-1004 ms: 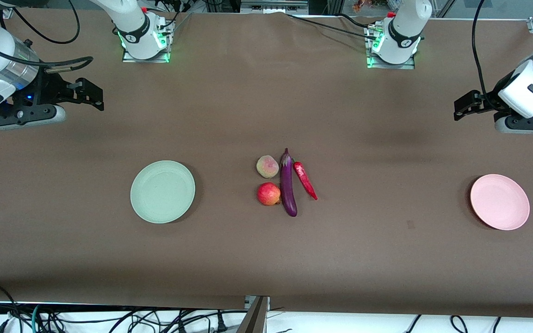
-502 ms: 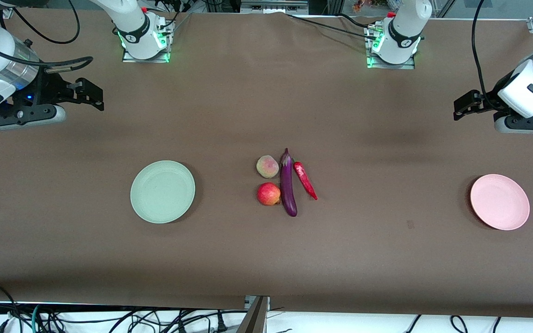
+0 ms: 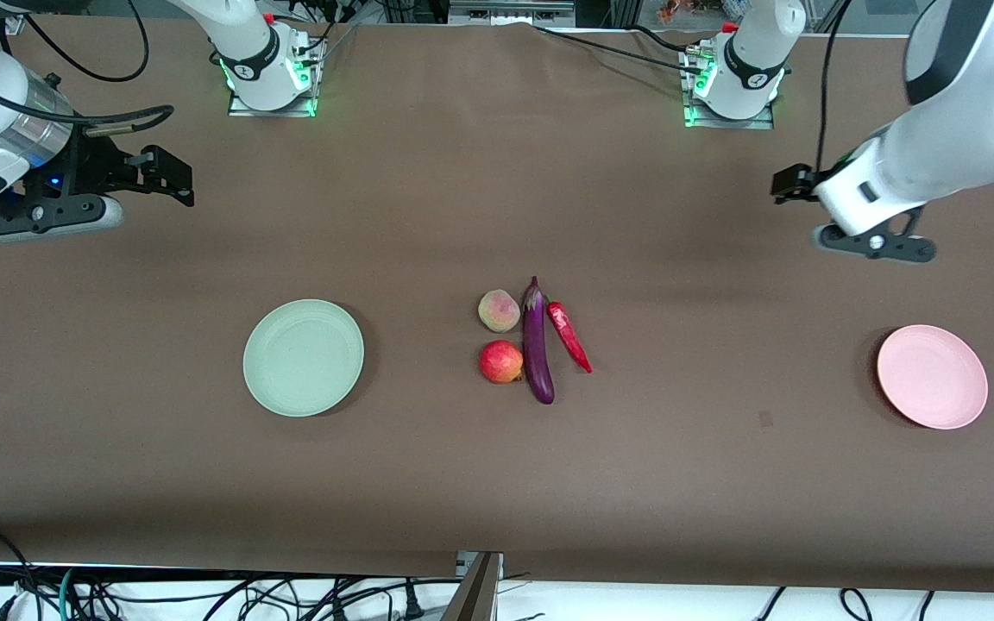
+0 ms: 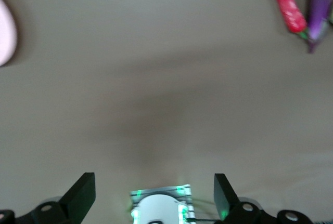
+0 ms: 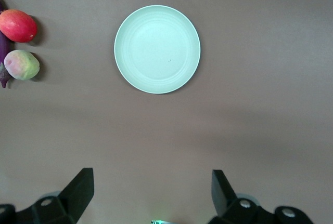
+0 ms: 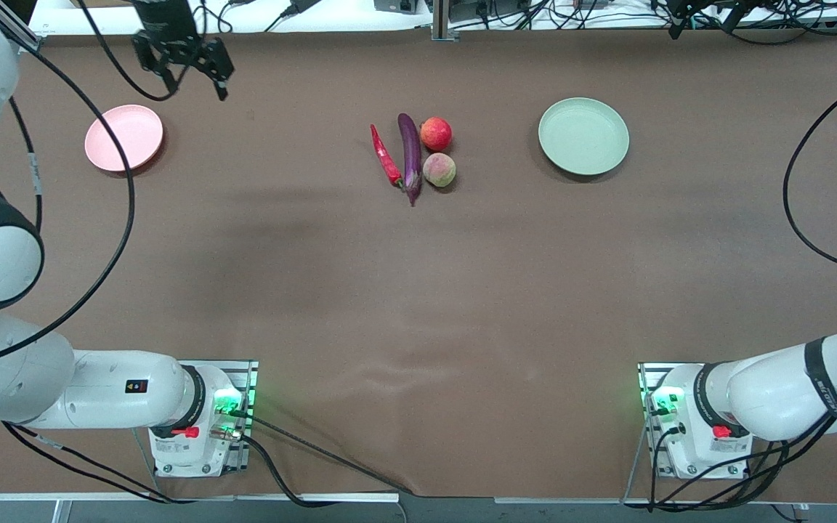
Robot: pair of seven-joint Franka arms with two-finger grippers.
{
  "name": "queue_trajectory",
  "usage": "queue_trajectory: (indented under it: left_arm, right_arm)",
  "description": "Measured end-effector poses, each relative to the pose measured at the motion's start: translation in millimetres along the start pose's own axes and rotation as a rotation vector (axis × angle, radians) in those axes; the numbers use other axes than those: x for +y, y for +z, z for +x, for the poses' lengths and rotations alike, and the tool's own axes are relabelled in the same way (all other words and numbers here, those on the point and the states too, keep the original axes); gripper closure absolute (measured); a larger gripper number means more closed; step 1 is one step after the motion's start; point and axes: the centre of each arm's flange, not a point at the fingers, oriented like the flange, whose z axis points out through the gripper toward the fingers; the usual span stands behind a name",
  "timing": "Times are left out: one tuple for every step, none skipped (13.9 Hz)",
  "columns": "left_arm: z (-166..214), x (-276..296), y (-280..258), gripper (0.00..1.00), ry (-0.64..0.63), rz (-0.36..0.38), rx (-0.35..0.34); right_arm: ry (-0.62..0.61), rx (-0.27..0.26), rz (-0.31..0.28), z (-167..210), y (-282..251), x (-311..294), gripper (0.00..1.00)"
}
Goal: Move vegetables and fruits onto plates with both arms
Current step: 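Reach the left gripper to the red chili while the right gripper moves out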
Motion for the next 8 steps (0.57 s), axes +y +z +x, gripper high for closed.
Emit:
queue_trajectory:
  left_arm:
    - [13.5,6.6,12.2,0.00,-0.005,-0.021,-0.003]
    - [30.0,9.9,24.4,0.00,-0.021,-0.033,0.012]
    - [49.0,12.5,38.4,0.00,-0.045,-0.044,0.035]
    - [68.9,15.4,54.2,0.00,-0.072,-0.058,0.060]
    - [87.6,20.2,71.0,0.00,-0.101,-0.073,0.081]
    - [103.2,29.8,87.1,0.00,-0.135,-0.086,0.096]
    - [116.0,42.8,101.0,0.00,-0.178,-0.099,0.114]
    - [127.5,57.5,111.5,0.00,-0.223,-0.114,0.144]
  right_arm:
    - [0.000,0.000,0.000,0.0,0.0,-0.1,0.00]
    - [-0.001,0.001,0.000,0.1,-0.2,-0.6,0.00]
    - [-0.004,0.004,0.000,0.3,-0.5,-2.0,0.00]
    - [-0.008,0.007,0.000,0.5,-0.8,-4.5,0.00]
    - [-0.012,0.010,0.000,0.7,-1.0,-6.9,0.00]
    - [-0.014,0.012,0.000,0.8,-1.2,-7.9,0.00]
    - [-0.014,0.012,0.000,0.8,-1.3,-7.9,0.00]
    - [-0.014,0.013,0.000,0.8,-1.4,-8.0,0.00]
